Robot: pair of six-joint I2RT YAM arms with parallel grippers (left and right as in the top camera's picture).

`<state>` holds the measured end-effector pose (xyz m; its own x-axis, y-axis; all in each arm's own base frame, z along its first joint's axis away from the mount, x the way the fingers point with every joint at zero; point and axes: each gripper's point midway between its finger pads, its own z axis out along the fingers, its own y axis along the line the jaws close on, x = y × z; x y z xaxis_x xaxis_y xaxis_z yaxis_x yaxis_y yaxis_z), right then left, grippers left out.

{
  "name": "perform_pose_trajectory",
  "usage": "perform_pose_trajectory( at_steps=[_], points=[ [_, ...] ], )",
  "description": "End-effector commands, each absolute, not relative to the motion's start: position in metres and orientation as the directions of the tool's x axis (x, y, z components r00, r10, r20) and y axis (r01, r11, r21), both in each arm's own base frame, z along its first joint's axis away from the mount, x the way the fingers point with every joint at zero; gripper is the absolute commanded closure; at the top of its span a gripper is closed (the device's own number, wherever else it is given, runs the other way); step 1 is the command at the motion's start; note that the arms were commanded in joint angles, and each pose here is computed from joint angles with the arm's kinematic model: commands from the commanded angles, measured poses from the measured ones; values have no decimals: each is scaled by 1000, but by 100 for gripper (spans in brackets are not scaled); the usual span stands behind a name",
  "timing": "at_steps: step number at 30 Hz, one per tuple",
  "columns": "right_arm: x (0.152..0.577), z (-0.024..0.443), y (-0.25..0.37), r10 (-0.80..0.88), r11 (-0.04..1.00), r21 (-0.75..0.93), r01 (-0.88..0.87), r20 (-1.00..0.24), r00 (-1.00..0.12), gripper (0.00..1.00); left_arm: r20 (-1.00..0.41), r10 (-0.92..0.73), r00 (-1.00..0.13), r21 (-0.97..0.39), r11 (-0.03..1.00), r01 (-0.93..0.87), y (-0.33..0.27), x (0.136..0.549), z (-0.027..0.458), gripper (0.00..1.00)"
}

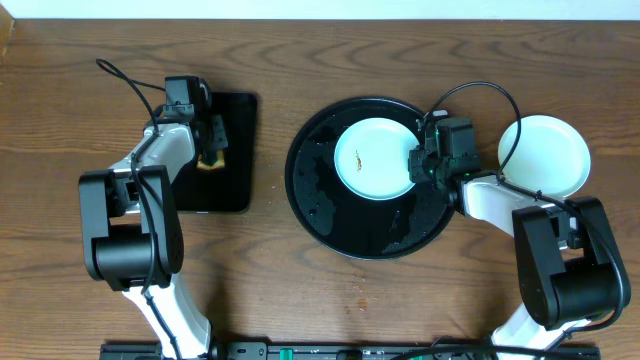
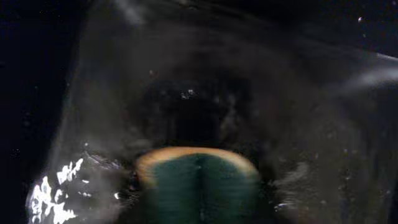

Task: Clean dirty plates on tray and stack at the side
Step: 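Grasp the sponge on the black tray with the left gripper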

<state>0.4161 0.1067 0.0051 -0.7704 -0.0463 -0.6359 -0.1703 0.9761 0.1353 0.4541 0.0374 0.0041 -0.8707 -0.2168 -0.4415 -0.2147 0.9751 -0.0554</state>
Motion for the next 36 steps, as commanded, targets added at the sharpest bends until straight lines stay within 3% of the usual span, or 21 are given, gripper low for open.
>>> perform_pose_trajectory(
  at_steps=[1,7,9,10,12,13,14,15,17,18,20,23,24,26,27,29,31,32,33,34,36],
  points=[
    [411,-7,105,-52,979,123,-160,-609,-791,88,-375,-227,-899,-39,973,-229,39,438,-13,27],
    [411,-7,105,-52,979,123,-160,-610,-791,87,-248,-230,-941,-19,972,-233,36,407,-24,92],
    [411,-7,105,-52,979,123,-160,-610,-791,87,-237,-230,-944,-16,972,-233,36,404,-24,93],
    [411,-7,105,-52,979,124,-160,-610,-791,87,-235,-230,-944,-16,972,-233,36,403,-24,92],
    [411,-7,105,-52,979,124,-160,-610,-791,87,-231,-230,-945,-15,972,-233,36,402,-25,35],
    [411,-7,105,-52,979,123,-160,-610,-791,87,-221,-231,-948,-14,972,-233,36,400,-25,38],
    [411,-7,105,-52,979,123,-160,-610,-790,87,-201,-231,-952,-11,972,-233,35,395,-26,78],
    [411,-7,105,-52,979,123,-160,-610,-790,86,-184,-231,-955,-8,972,-234,35,391,-27,92],
    [411,-7,105,-52,979,123,-160,-610,-790,85,-149,-232,-961,-2,972,-234,34,382,-29,93],
    [411,-7,105,-52,979,124,-160,-611,-790,85,-131,-232,-964,0,972,-234,34,378,-29,84],
    [412,-7,105,-52,979,124,-160,-612,-789,85,-99,-232,-968,6,972,-234,33,369,-30,27],
    [412,-7,105,-52,979,123,-160,-613,-789,84,-59,-233,-971,12,972,-234,33,360,-31,61],
    [412,-7,105,-52,979,124,-160,-613,-788,84,-53,-233,-971,13,972,-234,32,358,-31,61],
    [412,-7,105,-52,979,123,-160,-613,-788,83,-49,-233,-971,14,972,-234,32,357,-31,29],
    [412,-7,105,-52,979,123,-160,-613,-788,83,-47,-233,-971,13,972,-233,32,357,-31,36],
    [412,-7,105,-52,979,123,-160,-613,-788,83,-42,-233,-972,14,972,-234,32,355,-31,92],
    [412,-7,105,-52,979,123,-160,-613,-788,83,-40,-233,-972,14,972,-234,32,355,-31,92],
    [412,-7,105,-52,979,123,-160,-613,-788,83,-44,-233,-971,14,972,-234,32,356,-31,92],
    [412,-7,105,-52,979,123,-160,-613,-788,83,-55,-233,-971,12,972,-234,32,359,-31,72],
    [412,-7,105,-51,979,124,-160,-613,-788,83,-70,-233,-970,10,972,-234,33,362,-31,30],
    [412,-6,105,-51,979,124,-161,-615,-787,83,-109,-233,-966,4,972,-234,33,372,-30,15]
  ],
)
